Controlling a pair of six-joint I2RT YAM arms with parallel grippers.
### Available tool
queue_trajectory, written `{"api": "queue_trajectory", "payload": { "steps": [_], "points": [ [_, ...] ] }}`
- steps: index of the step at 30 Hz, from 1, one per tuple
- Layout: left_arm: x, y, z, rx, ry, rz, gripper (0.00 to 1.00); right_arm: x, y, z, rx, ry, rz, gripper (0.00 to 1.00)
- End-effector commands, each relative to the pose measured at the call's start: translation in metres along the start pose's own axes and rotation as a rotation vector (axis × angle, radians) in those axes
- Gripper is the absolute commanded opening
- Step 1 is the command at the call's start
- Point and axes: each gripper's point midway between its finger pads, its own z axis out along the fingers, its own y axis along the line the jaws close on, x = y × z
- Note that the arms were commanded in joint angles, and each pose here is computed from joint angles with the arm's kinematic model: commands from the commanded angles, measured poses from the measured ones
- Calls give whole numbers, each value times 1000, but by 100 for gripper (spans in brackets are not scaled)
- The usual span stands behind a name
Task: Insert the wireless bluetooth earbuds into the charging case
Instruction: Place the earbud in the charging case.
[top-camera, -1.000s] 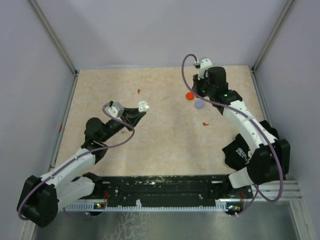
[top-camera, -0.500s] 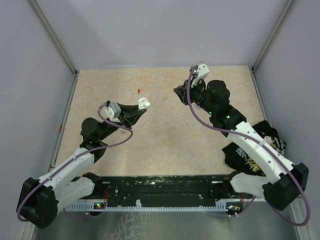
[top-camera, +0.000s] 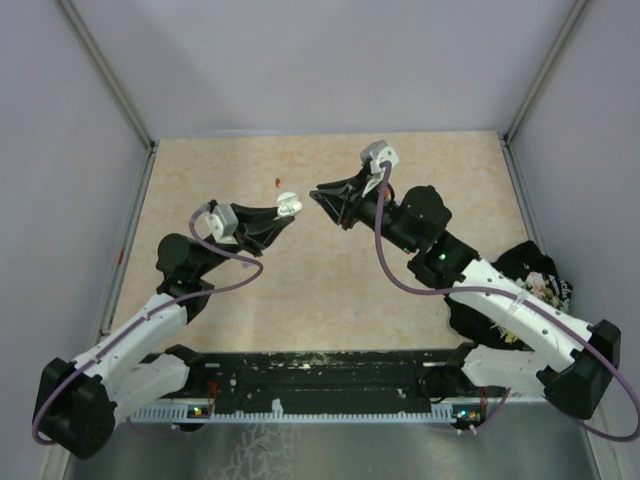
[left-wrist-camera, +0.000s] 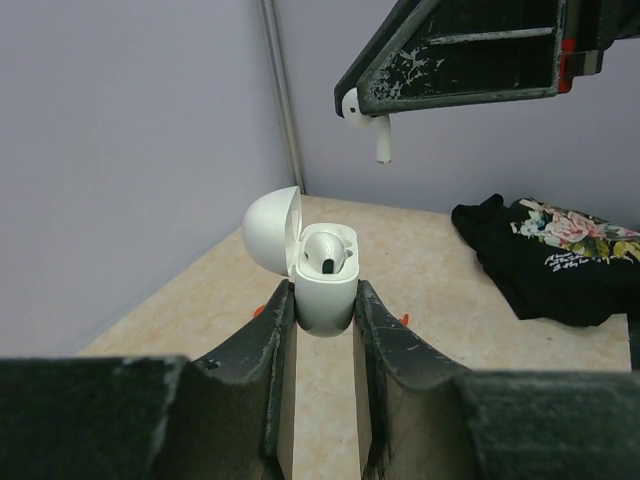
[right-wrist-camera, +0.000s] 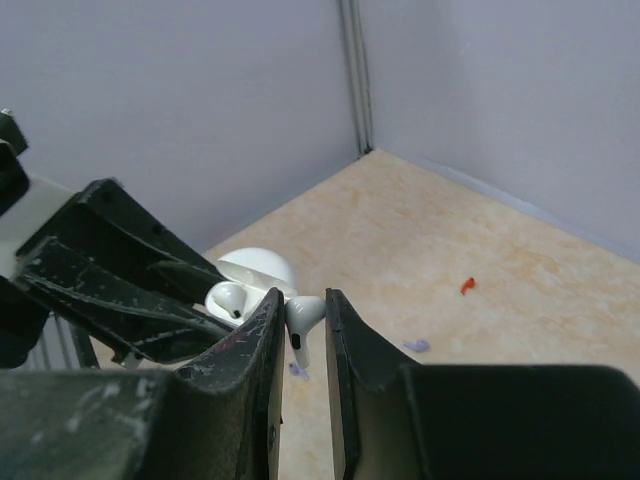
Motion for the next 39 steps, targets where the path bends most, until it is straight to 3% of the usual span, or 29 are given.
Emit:
{"api": "queue_trajectory", "payload": {
  "steps": [1,22,39],
  "points": [
    [-32,-6,5,41,-82,30,1,-45,31,-7,-91,-183,-8,9],
    [-38,-15,5,80,-108,-41,1,-30,56,11,-187,-205,62,8],
    [-43,-15,5,74,-123,-63,1,-7,56,21,-184,-140,66,8]
  ]
}}
